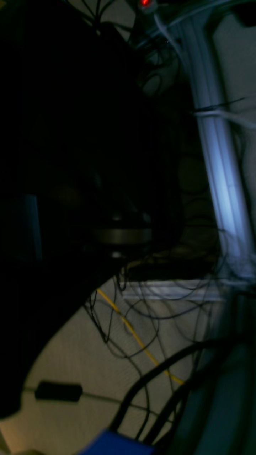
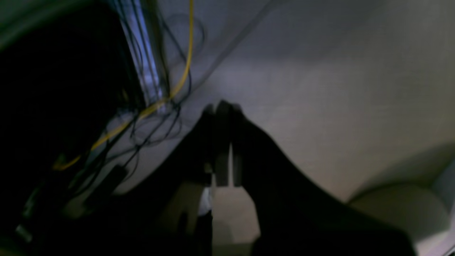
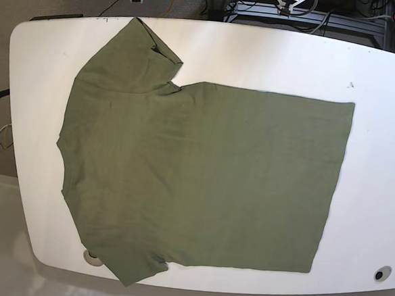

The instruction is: Fold the T-shirt properly

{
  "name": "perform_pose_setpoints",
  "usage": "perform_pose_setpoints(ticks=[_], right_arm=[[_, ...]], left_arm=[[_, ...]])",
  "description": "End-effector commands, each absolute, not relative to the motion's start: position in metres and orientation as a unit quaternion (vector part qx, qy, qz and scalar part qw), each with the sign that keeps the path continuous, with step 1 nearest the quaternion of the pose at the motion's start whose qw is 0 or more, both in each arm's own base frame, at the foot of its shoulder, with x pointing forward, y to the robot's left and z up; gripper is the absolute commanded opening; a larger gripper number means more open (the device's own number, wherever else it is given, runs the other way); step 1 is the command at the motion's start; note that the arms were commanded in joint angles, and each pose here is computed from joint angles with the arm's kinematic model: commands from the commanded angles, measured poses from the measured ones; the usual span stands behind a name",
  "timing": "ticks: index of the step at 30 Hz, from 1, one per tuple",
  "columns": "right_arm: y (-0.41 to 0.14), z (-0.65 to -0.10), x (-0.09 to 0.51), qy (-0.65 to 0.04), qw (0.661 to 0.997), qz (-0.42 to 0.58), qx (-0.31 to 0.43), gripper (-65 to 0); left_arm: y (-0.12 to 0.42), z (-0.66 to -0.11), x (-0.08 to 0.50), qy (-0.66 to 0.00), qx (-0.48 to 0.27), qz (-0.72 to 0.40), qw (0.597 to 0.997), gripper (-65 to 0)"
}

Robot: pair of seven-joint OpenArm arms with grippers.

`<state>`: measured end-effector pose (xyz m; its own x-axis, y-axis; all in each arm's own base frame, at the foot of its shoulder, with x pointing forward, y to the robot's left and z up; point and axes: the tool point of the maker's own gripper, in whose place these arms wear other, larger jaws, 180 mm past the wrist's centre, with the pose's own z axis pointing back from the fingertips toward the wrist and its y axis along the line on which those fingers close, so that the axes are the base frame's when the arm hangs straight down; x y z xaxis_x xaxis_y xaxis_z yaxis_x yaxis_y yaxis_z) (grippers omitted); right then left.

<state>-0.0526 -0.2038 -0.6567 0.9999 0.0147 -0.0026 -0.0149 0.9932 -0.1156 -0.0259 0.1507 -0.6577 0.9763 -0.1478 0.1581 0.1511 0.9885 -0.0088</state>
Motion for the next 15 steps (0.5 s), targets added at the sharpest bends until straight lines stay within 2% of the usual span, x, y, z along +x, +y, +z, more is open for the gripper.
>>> perform_pose_setpoints(ticks=[1, 15], right_arm=[[-0.219, -0.653, -0.063, 0.008, 0.997, 0.006, -0.072, -65.0], [-0.204, -0.657, -0.061, 0.015, 0.998, 0.001, -0.064, -65.0]], left_arm=[[0.157, -0.656, -0.036, -0.076, -0.005, -0.075, 0.994, -64.8], [0.153, -0.660, -0.034, -0.056, -0.007, -0.073, 0.996, -64.6]])
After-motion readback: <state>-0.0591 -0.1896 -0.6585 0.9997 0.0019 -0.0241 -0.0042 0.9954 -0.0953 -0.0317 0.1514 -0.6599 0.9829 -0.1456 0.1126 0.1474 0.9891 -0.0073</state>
